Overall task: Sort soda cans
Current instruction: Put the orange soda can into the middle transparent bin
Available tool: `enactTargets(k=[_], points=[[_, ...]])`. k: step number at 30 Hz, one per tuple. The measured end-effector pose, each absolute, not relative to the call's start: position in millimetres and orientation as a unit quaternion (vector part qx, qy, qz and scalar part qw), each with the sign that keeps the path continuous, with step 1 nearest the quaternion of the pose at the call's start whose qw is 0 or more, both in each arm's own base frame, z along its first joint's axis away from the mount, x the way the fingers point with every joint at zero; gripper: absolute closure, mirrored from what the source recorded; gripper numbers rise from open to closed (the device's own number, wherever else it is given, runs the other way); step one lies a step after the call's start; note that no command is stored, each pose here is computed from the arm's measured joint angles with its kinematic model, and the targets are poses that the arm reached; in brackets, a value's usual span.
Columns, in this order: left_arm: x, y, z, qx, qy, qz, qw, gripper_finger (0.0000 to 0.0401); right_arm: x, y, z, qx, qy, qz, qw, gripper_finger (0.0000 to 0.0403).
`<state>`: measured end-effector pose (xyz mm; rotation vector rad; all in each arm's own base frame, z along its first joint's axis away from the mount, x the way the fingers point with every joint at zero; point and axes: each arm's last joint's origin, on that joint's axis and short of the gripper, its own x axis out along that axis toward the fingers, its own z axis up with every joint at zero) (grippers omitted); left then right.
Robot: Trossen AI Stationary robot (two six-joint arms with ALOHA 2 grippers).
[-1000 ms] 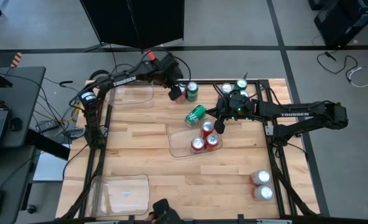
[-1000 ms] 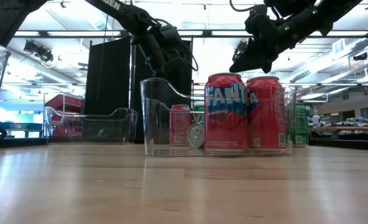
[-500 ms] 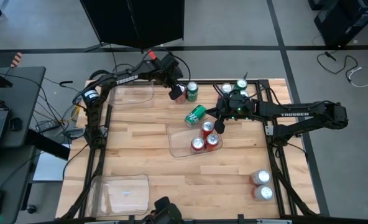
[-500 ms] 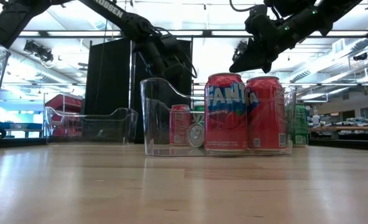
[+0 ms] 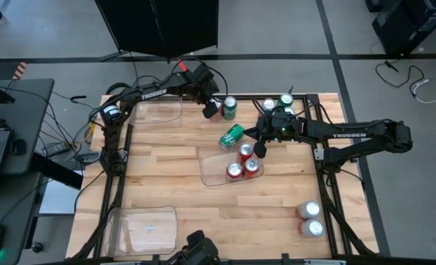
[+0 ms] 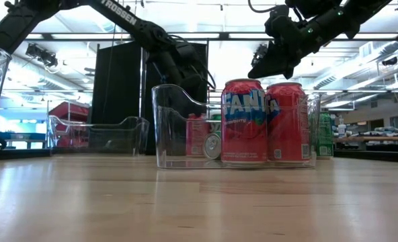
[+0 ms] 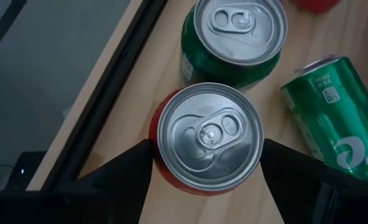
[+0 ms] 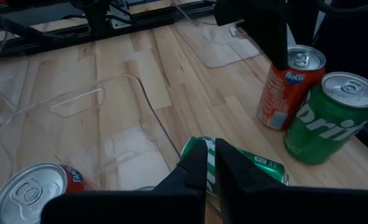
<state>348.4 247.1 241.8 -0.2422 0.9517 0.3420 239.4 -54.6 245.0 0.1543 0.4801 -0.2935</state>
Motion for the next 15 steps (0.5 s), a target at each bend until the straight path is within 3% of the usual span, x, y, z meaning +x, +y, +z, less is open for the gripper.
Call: enactTargets(k=[6,15], points=[[348.9,247.8,241.8,-0.098,0.456,0.162,0.869,0.0134,239.4,-54.6,244.9,0.073,0.237,-0.144,0.958,0.0386],[348.7,248.6,241.4,-0.091,0.458,0.164,0.869,0.0235,239.4,-54.6,244.9,0.073,0.237,-0.144,0.958,0.0392]])
